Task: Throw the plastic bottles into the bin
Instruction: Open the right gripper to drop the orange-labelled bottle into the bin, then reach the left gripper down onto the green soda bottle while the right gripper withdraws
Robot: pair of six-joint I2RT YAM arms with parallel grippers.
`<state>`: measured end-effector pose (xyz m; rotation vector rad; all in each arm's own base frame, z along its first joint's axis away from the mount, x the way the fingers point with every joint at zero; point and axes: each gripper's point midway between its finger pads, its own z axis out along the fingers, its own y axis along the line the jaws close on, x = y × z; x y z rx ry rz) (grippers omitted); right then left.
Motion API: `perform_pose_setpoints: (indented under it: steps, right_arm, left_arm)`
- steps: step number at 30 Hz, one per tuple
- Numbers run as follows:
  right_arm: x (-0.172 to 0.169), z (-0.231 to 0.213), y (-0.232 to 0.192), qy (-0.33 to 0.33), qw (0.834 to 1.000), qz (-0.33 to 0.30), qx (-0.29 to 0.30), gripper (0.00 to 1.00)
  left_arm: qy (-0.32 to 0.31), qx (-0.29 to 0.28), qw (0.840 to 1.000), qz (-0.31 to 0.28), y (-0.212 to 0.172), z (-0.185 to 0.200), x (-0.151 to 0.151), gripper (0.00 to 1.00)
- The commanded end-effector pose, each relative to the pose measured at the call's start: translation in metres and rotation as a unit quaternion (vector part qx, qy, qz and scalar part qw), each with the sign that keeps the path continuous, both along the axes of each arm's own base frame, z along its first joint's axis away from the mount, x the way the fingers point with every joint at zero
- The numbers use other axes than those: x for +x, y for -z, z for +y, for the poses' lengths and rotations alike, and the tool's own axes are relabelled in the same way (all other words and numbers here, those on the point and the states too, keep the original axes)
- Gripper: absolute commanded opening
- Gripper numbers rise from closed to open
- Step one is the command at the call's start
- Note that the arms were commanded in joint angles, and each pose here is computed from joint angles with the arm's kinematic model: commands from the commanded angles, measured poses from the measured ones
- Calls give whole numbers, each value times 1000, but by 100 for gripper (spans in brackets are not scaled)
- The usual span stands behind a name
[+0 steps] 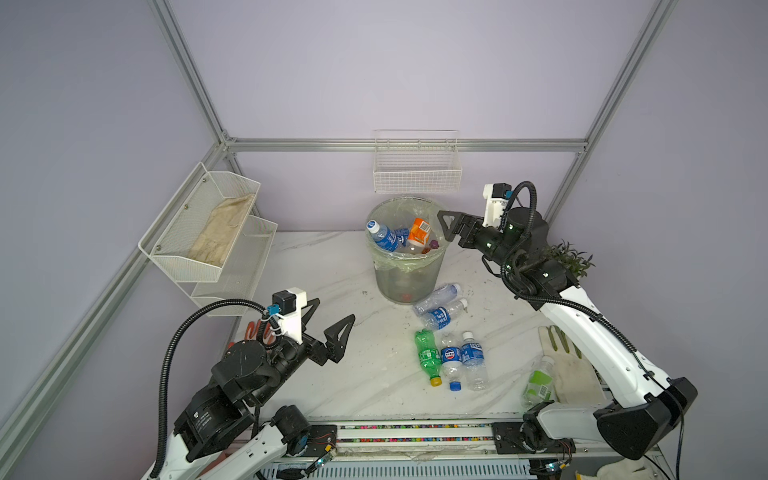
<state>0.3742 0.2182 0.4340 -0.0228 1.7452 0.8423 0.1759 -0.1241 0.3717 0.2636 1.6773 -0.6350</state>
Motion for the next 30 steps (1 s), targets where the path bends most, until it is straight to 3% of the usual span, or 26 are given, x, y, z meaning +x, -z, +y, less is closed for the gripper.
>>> perform_pose_setpoints:
  steps: [1,17,30]
  right_arm:
    - [-14,-12,-16,11,1000,-16,8,97]
    - [-37,-50,2,77,997,27,-11,98]
    - [-55,-70,48,109,989,92,-34,98]
  left_arm:
    - [15,5,1000,17,13,-12,5,100]
    - [48,33,994,93,53,-42,17,100]
    - [74,7,981,178,98,-71,20,100]
